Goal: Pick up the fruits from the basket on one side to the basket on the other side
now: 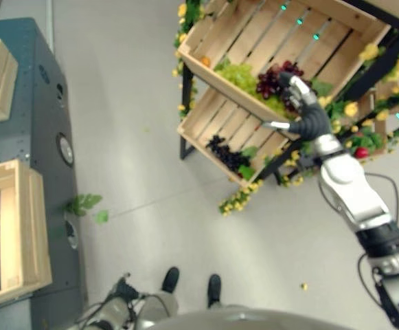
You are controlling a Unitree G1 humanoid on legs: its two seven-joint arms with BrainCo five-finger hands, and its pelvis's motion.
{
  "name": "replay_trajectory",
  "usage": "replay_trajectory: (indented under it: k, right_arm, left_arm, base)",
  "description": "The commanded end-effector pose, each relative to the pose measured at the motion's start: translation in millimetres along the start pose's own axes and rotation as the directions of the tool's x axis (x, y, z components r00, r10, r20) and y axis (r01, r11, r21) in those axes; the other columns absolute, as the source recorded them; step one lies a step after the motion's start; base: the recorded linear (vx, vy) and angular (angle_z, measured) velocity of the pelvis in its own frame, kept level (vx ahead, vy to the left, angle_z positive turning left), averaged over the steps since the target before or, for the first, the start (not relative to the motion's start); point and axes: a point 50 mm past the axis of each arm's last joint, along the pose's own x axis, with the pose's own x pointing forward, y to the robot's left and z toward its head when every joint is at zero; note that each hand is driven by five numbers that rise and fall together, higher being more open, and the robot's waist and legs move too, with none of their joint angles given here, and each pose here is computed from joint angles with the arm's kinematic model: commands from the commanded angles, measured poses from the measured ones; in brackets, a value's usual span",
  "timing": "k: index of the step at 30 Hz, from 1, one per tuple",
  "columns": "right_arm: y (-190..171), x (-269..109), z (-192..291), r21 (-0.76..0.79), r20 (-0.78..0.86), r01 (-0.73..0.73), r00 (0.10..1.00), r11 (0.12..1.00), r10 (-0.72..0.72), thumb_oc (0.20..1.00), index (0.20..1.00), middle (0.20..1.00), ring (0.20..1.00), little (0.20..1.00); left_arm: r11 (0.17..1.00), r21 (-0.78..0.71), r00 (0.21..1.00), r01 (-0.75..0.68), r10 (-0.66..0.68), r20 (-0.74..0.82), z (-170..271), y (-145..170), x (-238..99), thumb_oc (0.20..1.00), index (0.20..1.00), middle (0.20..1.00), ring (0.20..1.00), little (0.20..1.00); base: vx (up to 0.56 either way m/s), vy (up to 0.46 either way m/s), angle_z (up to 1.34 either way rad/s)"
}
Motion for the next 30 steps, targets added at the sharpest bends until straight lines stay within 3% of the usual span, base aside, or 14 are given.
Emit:
replay_trajectory:
  k: [1,11,30]
  right_arm:
    - [-9,-8,25,-0.003,0.151,0.03,0.988,1.0,-0.029,1.0,1.0,1.0,1.0,1.0]
    - [10,-49,12,-0.034,0.073,-0.045,0.996,0.998,0.048,1.0,1.0,1.0,1.0,1.0]
    - [7,-127,-52,-0.023,-0.339,-0.027,0.941,0.999,0.018,1.0,1.0,1.0,1.0,1.0]
  left_arm:
    - [0.998,0.036,0.999,0.048,-0.048,-0.002,4,-19,-3,1.0,1.0,1.0,1.0,1.0]
    - [1.0,0.005,1.0,0.014,-0.014,-0.009,2,-14,-2,1.0,1.0,1.0,1.0,1.0]
    - [0.995,-0.087,0.999,0.046,-0.047,-0.009,-2,-30,-7,1.0,1.0,1.0,1.0,1.0]
  base:
    - [0.0,0.0,0.0]
    - [0.0,-0.01,0.07]
    - [-0.02,-0.023,0.28]
